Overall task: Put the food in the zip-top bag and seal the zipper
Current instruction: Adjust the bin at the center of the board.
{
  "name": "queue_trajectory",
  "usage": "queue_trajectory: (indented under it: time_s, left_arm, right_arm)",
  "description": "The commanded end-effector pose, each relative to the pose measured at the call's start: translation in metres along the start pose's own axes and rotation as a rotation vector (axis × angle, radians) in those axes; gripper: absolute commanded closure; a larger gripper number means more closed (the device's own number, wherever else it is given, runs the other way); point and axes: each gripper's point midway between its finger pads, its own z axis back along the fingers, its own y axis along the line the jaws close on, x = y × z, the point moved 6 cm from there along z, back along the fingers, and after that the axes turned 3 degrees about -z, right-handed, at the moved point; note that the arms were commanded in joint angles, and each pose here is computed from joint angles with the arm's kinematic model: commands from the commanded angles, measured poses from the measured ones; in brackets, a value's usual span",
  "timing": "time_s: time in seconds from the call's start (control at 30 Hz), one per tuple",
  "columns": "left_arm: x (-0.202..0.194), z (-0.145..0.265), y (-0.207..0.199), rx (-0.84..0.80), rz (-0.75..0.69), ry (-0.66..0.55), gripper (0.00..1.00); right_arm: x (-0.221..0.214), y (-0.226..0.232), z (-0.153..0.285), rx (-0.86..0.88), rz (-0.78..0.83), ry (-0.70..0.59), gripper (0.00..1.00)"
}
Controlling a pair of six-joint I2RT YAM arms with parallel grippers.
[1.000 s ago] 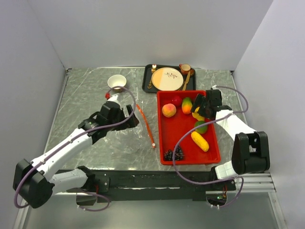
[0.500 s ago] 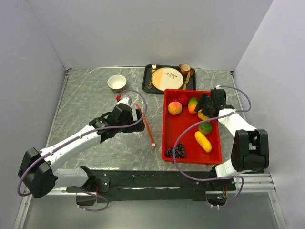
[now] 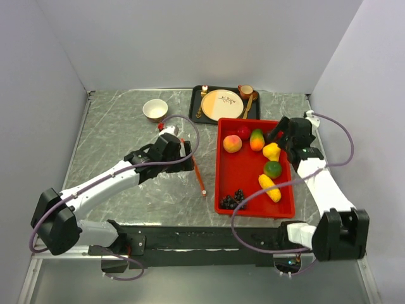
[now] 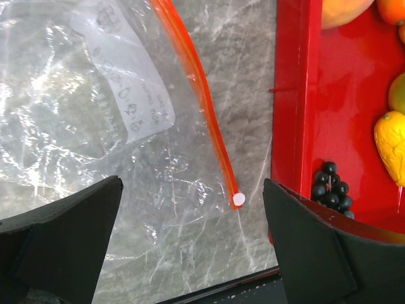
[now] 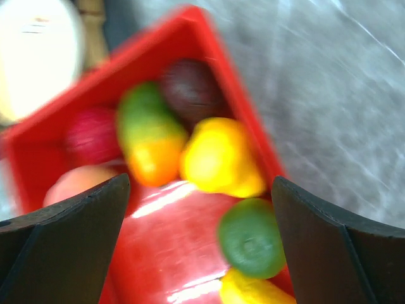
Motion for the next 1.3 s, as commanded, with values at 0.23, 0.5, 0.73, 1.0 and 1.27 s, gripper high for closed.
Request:
queue_trajectory:
  time_s: [0.23, 0.5, 0.73, 1.0, 1.27]
  left_arm:
    - [-0.014, -0.003, -0.066, -0.261, -0.084, 0.059, 0.01]
    - [-0.051, -0.024, -0.087, -0.288, -0.066, 0.141, 0.01]
    - [-0.076, -0.031, -0.110, -0.368, -0.078, 0.204, 0.01]
    - [-0.090, -0.028, -0.142, -0.474, -0.092, 0.247, 0.01]
    - [-0.091, -0.036, -0.156, -0.502, -0.099, 0.260, 0.01]
  right_arm:
    - [0.033, -0.003, -0.056, -0.033, -0.088, 0.027, 0.00]
    - [0.025, 0.003, -0.089, -0.025, -0.044, 0.148, 0.00]
    - [0.019, 0.002, -0.105, -0.019, -0.022, 0.205, 0.00]
    - [0.021, 0.025, -0.119, 0.105, -0.005, 0.307, 0.00]
    - [0.032, 0.049, -0.124, 0.208, 0.025, 0.354, 0.00]
